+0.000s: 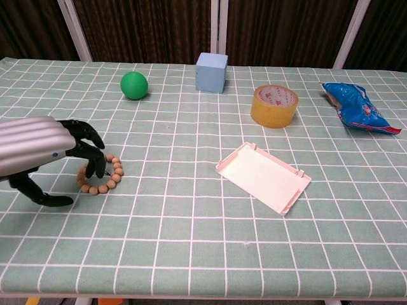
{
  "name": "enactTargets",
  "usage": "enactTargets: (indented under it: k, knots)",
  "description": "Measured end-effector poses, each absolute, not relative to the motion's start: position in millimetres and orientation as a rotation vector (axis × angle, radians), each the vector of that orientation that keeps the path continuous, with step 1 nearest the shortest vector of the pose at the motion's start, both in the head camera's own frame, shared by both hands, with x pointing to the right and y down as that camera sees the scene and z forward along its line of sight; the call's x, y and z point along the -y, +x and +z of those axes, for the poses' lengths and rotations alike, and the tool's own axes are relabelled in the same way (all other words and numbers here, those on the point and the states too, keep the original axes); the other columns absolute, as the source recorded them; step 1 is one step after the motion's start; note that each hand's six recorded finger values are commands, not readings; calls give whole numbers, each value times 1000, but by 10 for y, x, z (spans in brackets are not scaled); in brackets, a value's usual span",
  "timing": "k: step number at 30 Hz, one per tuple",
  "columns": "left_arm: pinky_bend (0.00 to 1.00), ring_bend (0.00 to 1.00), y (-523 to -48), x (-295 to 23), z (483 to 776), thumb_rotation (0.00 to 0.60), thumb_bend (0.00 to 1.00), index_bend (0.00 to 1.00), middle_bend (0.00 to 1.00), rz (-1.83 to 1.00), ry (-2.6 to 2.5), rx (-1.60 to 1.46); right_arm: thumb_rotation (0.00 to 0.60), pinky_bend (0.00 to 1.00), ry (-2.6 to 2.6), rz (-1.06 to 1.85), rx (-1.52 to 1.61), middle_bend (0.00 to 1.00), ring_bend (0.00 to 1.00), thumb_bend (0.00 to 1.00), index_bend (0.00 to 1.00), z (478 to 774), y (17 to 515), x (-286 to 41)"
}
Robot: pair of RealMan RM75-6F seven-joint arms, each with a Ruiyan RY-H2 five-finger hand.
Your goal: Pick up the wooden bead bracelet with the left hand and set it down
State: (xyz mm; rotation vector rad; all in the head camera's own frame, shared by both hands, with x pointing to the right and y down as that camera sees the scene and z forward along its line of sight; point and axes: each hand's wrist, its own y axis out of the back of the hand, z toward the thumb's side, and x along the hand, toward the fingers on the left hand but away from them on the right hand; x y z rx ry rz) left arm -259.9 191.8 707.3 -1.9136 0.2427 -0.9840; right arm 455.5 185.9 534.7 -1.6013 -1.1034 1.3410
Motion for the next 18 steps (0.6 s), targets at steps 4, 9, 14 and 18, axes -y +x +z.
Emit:
enactTargets:
  k: [4, 9, 14, 18]
  knots:
    - [147, 173, -2570, -1896, 7122, 600, 247, 426, 445, -987, -1873, -222, 600, 10, -1601, 1346, 1108, 129, 0, 74, 19, 5350, 4570, -1854]
    - [147, 174, -2539, -1899, 7169, 600, 248, 452, 479, -985, -1839, -197, 600, 3, -1605, 1351, 1109, 129, 0, 73, 19, 5366, 4574, -1861]
    - [146, 174, -2540, -1894, 7199, 600, 248, 461, 484, -976, -1792, -176, 600, 0, -1603, 1351, 1112, 128, 0, 73, 19, 5361, 4579, -1861]
    - [146, 174, -2548, -1882, 7219, 600, 249, 486, 484, -974, -1769, -176, 600, 0, -1601, 1354, 1115, 128, 0, 72, 19, 5357, 4583, -1863]
